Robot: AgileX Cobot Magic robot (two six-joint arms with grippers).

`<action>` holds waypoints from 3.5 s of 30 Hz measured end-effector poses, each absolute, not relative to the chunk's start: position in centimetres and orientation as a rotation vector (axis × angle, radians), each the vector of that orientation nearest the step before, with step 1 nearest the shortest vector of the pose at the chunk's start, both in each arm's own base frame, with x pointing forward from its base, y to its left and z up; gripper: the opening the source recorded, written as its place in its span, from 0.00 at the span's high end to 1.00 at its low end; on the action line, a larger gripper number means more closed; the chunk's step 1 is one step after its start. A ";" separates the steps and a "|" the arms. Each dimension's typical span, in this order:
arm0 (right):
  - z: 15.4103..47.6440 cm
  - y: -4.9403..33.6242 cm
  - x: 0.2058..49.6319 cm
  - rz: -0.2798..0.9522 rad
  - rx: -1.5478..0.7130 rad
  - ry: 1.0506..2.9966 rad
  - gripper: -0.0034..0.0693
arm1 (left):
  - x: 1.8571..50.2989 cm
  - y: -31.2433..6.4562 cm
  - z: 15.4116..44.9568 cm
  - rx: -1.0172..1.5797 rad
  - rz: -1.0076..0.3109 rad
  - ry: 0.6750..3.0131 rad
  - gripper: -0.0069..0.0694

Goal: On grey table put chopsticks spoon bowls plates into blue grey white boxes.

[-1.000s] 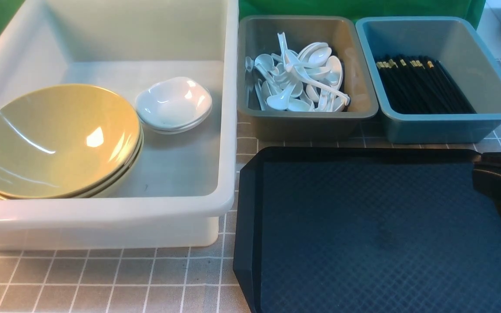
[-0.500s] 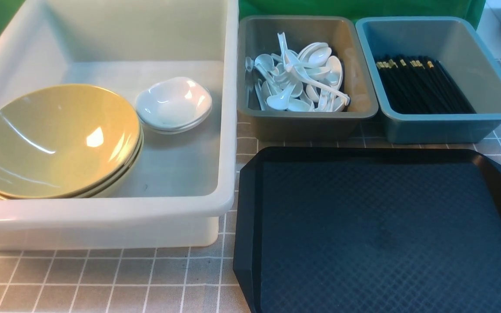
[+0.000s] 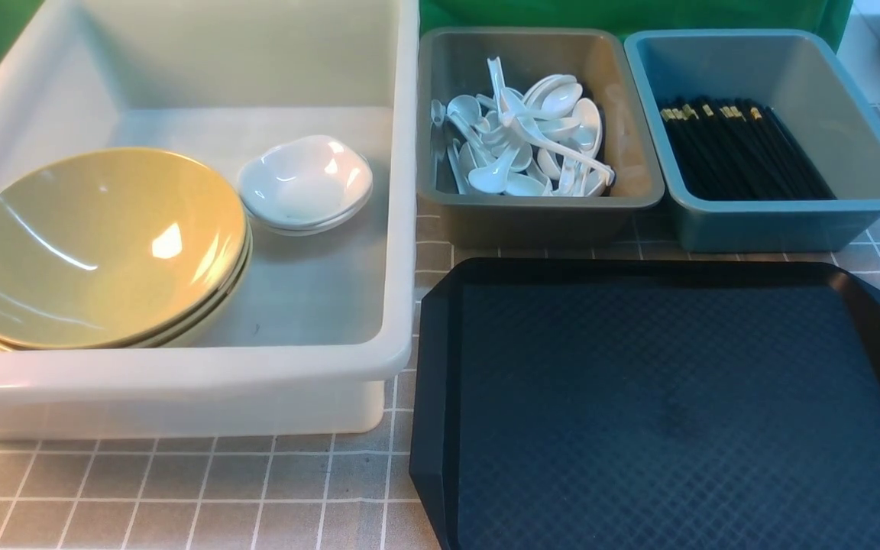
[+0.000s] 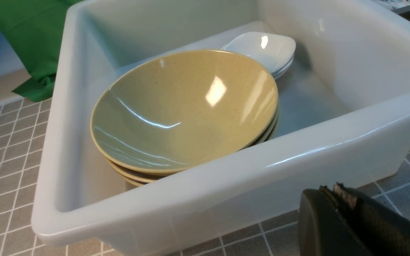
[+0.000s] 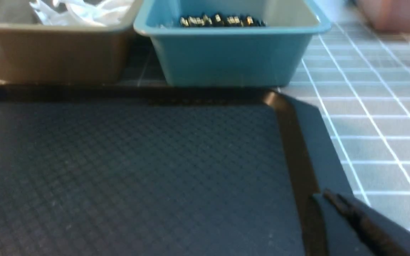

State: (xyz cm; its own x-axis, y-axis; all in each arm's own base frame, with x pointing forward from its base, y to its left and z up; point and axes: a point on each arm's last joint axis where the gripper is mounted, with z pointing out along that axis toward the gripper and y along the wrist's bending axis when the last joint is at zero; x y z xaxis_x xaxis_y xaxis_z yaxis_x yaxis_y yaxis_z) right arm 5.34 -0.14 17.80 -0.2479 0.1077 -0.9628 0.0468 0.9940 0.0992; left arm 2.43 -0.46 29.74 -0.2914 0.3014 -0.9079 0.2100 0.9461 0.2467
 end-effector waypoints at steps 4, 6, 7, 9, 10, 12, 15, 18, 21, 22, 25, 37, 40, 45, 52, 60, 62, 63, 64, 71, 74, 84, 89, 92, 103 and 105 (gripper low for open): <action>17.6 -0.2 5.2 0.052 0.116 1.860 0.96 | 2.4 -0.5 29.7 0.373 0.093 1.881 0.92; 17.6 -0.2 5.2 0.048 0.111 1.865 0.96 | 2.4 -0.5 29.7 0.373 0.093 1.881 0.92; 17.6 -0.2 5.2 0.045 0.107 1.866 0.96 | 2.4 -0.5 29.7 0.373 0.093 1.881 0.92; 17.6 -0.2 5.2 0.040 0.101 1.867 0.96 | 2.4 -0.5 29.7 0.373 0.093 1.881 0.92; 17.6 -0.2 5.2 0.039 0.100 1.867 0.96 | 2.4 -0.5 29.7 0.373 0.093 1.881 0.92; 17.6 -0.2 5.2 0.038 0.098 1.867 0.96 | 2.4 -0.5 29.7 0.374 0.093 1.881 0.92; 17.6 -0.2 5.2 0.038 0.098 1.870 0.95 | 2.4 -0.5 29.7 0.375 0.086 1.880 0.92; 17.6 -0.2 5.2 0.038 0.099 1.870 0.95 | 2.4 -0.5 29.7 0.374 0.083 1.880 0.92; 17.6 -0.2 5.2 0.038 0.099 1.871 0.95 | 2.4 -0.5 29.7 0.374 0.082 1.880 0.92; 17.6 -0.2 5.2 0.038 0.099 1.871 0.95 | 2.4 -0.5 29.7 0.374 0.082 1.880 0.92; 17.6 -0.2 5.2 0.038 0.099 1.871 0.95 | 2.4 -0.5 29.7 0.374 0.082 1.880 0.92; 17.6 -0.2 5.2 0.038 0.098 1.871 0.95 | 2.5 -0.5 29.6 0.374 0.082 1.884 0.92; 17.6 -0.2 5.2 0.038 0.098 1.871 0.94 | 3.0 -0.6 28.5 0.373 0.078 1.895 0.92; 17.6 -0.2 5.2 0.038 0.098 1.871 0.93 | 4.6 -0.7 26.4 0.335 0.087 1.781 0.92; 17.6 -0.2 5.2 0.037 0.098 1.872 0.92 | 5.9 -0.4 21.0 0.213 0.120 1.580 0.92; 17.6 -0.2 5.2 0.037 0.098 1.872 0.91 | 5.6 -0.2 18.5 0.089 0.056 1.711 0.92; 17.6 -0.2 5.2 0.037 0.098 1.872 0.90 | 5.5 -0.2 18.1 0.091 0.050 1.759 0.92; 17.6 -0.2 5.2 0.037 0.098 1.872 0.90 | 5.5 -0.2 17.9 0.095 0.047 1.784 0.92; 17.6 -0.2 5.2 0.037 0.098 1.872 0.90 | 5.4 -0.2 17.8 0.096 0.046 1.797 0.92; 17.6 -0.2 5.2 0.037 0.098 1.872 0.90 | 5.4 -0.2 17.7 0.097 0.043 1.809 0.92; 17.6 -0.2 5.2 0.037 0.098 1.872 0.90 | 5.4 -0.2 17.7 0.097 0.043 1.809 0.92; 17.6 -0.2 5.2 0.037 0.098 1.873 0.88 | 5.4 -0.2 17.7 0.097 0.043 1.809 0.92; 17.6 -0.2 5.2 0.037 0.098 1.873 0.87 | 5.4 -0.2 17.7 0.097 0.043 1.809 0.92; 17.6 -0.2 5.2 0.037 0.098 1.873 0.87 | 5.4 -0.2 17.7 0.097 0.043 1.809 0.92; 17.6 -0.2 5.2 0.037 0.098 1.873 0.85 | 5.4 -0.2 17.7 0.096 0.042 1.809 0.92; 17.6 -0.2 5.2 0.037 0.098 1.873 0.85 | 5.4 -0.2 17.7 0.096 0.042 1.809 0.92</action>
State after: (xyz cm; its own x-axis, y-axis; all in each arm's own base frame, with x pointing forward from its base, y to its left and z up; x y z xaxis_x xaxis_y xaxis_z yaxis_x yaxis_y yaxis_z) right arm 5.17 -0.18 17.60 -0.2972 0.0864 -0.9509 0.0489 0.9960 0.0752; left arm 5.40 -0.24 17.66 -0.2357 0.0881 -0.9678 0.0432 0.9958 0.0802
